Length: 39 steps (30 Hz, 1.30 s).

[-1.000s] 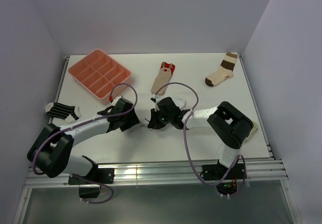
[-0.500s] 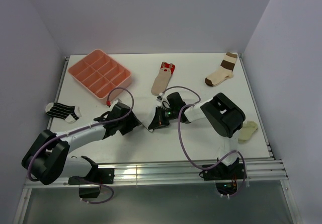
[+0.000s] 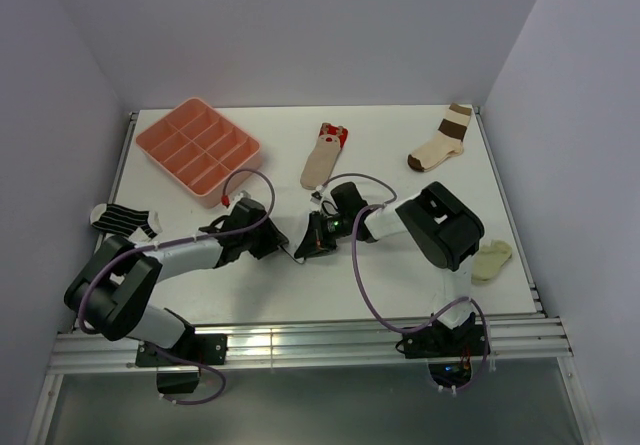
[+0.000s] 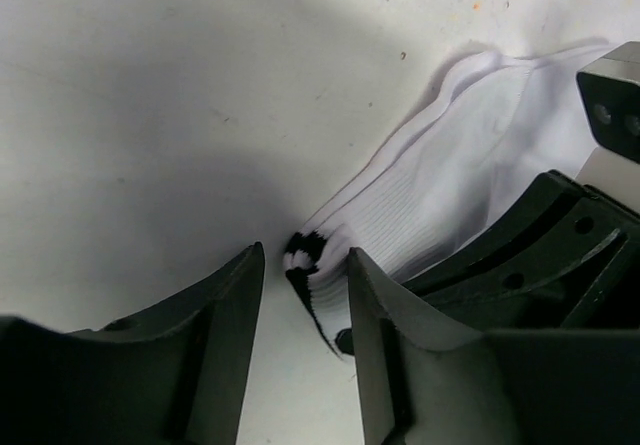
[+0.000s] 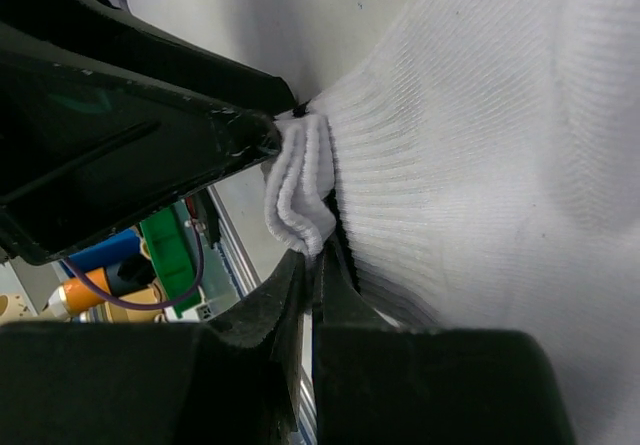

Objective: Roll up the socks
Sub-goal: Roll the sock at the center of the board.

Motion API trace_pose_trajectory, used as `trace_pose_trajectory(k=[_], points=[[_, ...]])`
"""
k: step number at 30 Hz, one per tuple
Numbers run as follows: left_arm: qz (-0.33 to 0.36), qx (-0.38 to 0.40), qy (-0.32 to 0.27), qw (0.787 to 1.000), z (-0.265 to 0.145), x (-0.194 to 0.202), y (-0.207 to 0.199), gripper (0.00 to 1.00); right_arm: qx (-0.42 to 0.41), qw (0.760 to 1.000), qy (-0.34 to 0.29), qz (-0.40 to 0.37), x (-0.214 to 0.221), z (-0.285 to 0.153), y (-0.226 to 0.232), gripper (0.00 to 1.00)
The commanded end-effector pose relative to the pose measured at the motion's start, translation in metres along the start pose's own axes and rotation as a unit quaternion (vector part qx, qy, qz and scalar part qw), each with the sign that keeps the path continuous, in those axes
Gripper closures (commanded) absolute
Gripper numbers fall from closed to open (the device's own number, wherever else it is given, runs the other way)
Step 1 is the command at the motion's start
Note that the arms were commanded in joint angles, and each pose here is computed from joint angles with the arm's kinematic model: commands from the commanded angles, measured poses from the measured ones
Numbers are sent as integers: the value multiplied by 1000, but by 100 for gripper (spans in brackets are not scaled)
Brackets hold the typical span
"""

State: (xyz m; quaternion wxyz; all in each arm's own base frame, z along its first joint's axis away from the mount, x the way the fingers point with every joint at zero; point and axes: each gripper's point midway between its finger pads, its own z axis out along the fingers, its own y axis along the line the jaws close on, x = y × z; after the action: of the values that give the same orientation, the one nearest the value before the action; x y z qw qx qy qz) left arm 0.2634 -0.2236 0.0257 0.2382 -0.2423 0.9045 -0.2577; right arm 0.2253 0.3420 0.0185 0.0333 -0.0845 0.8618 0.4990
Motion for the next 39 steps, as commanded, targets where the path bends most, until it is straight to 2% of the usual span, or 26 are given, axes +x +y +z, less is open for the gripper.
trace_pose_trajectory(k=[1, 4, 7, 10, 14, 16, 22, 33, 39], points=[[7, -52, 30, 998, 10, 15, 28, 57, 76, 996, 19, 38, 19, 0, -39, 97], [7, -71, 43, 997, 13, 22, 37, 64, 81, 996, 7, 28, 15, -2, -36, 87], [17, -97, 51, 994, 15, 26, 47, 70, 93, 996, -17, 0, 7, -10, -30, 72], [34, -121, 54, 991, 17, 25, 54, 73, 123, 989, -49, -66, -5, -22, -21, 57], [58, -136, 57, 987, 17, 22, 55, 75, 182, 962, -100, -178, -19, -39, -1, 47], [72, -143, 61, 985, 17, 19, 53, 75, 234, 939, -122, -222, -21, -43, -2, 46], [94, -144, 71, 983, 20, 16, 45, 76, 298, 875, -187, -332, -26, -54, 16, 49], [110, -144, 87, 980, 22, 17, 40, 75, 309, 832, -202, -413, -21, -38, 39, 54], [114, -147, 92, 978, 22, 18, 41, 75, 300, 828, -188, -435, -16, -22, 42, 55]])
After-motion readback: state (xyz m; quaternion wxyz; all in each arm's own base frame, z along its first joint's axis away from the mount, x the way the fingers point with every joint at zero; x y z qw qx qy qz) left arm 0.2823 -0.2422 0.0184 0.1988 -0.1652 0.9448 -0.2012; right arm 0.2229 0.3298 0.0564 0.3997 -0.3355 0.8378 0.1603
